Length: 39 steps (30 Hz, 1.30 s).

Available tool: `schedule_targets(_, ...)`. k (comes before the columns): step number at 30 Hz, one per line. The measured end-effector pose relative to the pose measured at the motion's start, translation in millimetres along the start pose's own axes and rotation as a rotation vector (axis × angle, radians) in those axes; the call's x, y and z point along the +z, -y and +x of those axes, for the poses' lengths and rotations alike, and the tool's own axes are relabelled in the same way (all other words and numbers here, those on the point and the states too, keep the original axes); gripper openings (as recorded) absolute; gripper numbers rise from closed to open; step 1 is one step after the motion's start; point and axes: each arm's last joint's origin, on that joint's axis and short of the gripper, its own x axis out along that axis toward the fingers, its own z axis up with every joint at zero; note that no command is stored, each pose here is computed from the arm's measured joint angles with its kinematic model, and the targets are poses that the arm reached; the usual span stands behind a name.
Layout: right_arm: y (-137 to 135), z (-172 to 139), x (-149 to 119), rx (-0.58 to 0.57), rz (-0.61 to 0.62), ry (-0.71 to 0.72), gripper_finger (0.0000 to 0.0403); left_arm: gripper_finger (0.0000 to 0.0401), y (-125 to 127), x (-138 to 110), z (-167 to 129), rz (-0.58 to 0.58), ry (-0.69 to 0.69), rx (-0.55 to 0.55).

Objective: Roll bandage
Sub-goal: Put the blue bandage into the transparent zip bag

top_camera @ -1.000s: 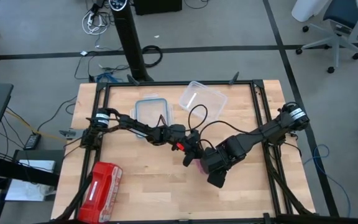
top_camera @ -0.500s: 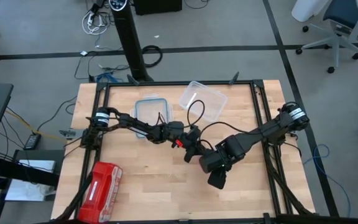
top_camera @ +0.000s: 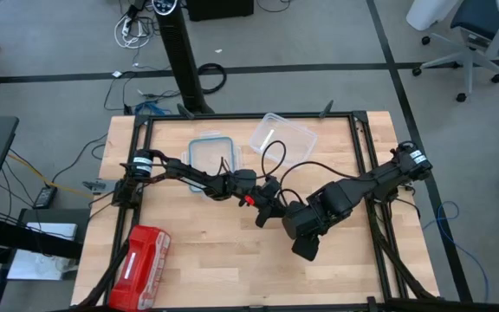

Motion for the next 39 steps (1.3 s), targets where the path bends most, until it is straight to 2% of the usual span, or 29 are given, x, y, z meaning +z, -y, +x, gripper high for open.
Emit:
schedule_targets(4, -4, -19, -8, -0.023, 0.007, 0.034, 0.0210, 0.0000, 0, 0, 0, 0.001, -0.010, -0.012)
schedule_targets(8, -8, -28, -28, -0.085, 0.059, 0.027, 0.0210, 0.0000, 1, 0, 0, 0.001, -0.014, -0.018)
schedule_targets(13, -21, -18, -59, -0.141, 0.080, 0.083, 0.0210, 0.0000, 2, 1, 0, 0.012, 0.001, -0.038)
schedule_targets(17, -27, -8, -81, -0.200, 0.109, 0.218, 0.0210, 0.0000, 2, 1, 0, 0.011, -0.001, -0.037)
schedule_targets(21, -29, 13, -100, -0.232, 0.149, 0.301, 0.0210, 0.0000, 3, 1, 0, 0.012, -0.003, -0.044)
schedule_targets(26, -28, 50, -115, -0.220, 0.212, 0.323, 0.0210, 0.0000, 3, 2, 0, 0.017, -0.006, -0.057)
schedule_targets(31, -22, 77, -126, -0.208, 0.256, 0.460, 0.0210, 0.0000, 3, 1, 0, 0.018, -0.009, -0.060)
schedule_targets(39, -3, 101, -135, -0.283, 0.230, 0.617, 0.0210, 0.0000, 3, 1, 0, 0.019, -0.009, -0.061)
